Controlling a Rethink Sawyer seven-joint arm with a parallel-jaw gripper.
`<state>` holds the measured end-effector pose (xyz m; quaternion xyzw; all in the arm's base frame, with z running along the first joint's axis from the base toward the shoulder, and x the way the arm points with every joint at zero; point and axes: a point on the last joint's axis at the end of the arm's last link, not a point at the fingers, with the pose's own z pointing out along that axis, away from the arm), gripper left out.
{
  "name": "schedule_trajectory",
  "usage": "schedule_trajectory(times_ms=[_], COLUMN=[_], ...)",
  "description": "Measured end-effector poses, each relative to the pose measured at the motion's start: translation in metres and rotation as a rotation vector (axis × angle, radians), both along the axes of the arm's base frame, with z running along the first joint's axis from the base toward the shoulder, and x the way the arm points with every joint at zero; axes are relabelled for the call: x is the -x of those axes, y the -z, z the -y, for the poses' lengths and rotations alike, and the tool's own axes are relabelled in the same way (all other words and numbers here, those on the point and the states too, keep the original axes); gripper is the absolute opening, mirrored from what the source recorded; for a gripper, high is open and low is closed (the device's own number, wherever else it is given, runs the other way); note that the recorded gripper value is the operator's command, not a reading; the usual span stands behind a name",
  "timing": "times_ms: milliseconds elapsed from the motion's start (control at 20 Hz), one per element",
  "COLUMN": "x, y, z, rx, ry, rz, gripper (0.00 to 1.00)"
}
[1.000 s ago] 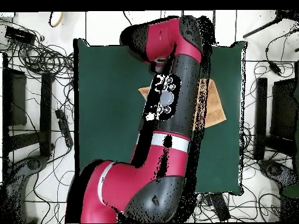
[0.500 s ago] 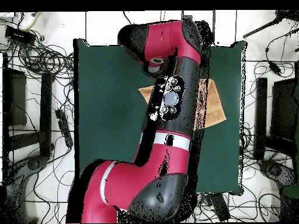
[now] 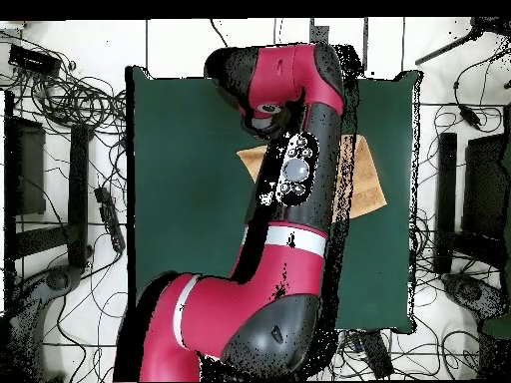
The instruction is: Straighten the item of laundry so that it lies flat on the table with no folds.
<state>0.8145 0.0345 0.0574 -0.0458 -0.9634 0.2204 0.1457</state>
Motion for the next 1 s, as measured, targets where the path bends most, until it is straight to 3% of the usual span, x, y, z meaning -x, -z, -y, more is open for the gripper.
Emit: schedule_trajectory(times_ms=[250, 1000], x=[0.002, 0.025], y=[0.009, 0.072], z=[-0.002, -0.004], rx=[-0.02, -0.082], ry=[0.006, 0.038], rz=[-0.008, -0.087], gripper=[1.0, 1.0])
